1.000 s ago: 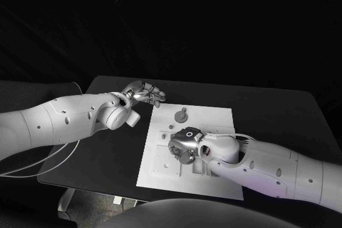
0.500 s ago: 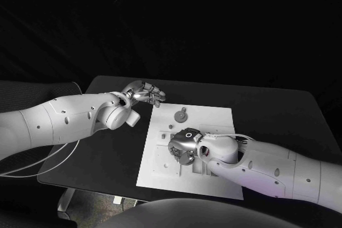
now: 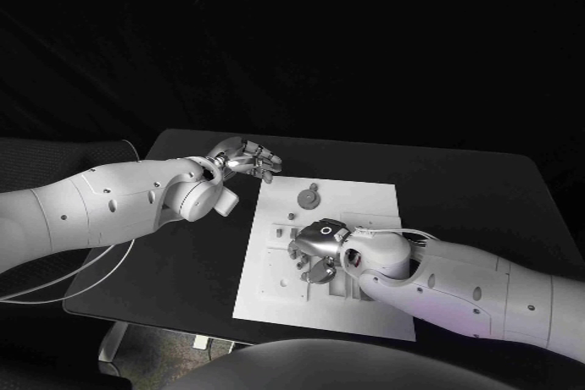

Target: Assemble the parts on the task board

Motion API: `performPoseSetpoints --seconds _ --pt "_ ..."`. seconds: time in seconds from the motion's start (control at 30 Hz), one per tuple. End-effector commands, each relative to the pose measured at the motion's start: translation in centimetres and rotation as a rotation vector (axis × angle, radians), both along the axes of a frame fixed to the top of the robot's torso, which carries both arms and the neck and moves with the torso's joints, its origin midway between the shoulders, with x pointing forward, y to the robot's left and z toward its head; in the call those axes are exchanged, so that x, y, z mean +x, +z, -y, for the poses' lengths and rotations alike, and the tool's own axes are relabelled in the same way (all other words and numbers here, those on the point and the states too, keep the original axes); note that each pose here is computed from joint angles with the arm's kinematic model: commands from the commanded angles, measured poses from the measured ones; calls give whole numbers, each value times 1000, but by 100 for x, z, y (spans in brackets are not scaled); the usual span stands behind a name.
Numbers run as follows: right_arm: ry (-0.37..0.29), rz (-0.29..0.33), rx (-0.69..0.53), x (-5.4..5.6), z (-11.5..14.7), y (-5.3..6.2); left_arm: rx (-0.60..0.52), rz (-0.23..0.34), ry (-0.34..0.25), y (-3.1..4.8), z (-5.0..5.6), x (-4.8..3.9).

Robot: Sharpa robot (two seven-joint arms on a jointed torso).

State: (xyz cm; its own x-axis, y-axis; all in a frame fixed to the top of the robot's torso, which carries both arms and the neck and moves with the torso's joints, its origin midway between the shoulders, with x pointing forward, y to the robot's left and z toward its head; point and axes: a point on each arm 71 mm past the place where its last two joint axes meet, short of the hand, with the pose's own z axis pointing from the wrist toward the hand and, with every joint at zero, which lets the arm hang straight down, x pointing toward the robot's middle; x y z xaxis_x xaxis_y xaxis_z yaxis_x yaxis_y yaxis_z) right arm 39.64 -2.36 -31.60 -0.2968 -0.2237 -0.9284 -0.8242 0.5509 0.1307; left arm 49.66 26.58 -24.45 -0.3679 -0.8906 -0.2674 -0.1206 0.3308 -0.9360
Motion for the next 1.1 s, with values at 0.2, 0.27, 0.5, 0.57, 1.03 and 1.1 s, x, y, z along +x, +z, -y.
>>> performPoseSetpoints --seconds 0.2,0.27,0.5,0.57,1.03,1.1 --pt "-16 18 57 -32 39 53 -8 2 -1 14 2 2" --pt "-19 24 78 -48 70 86 -8 2 0 13 -3 2" --pt "-83 59 175 146 279 481 -5 5 5 11 -26 16" --pt "-108 74 190 232 384 623 -4 7 7 10 -37 21" --pt "-278 71 166 588 1142 927 -2 8 11 7 -47 33" --pt "-288 68 156 610 1206 911 -2 8 11 7 -48 34"
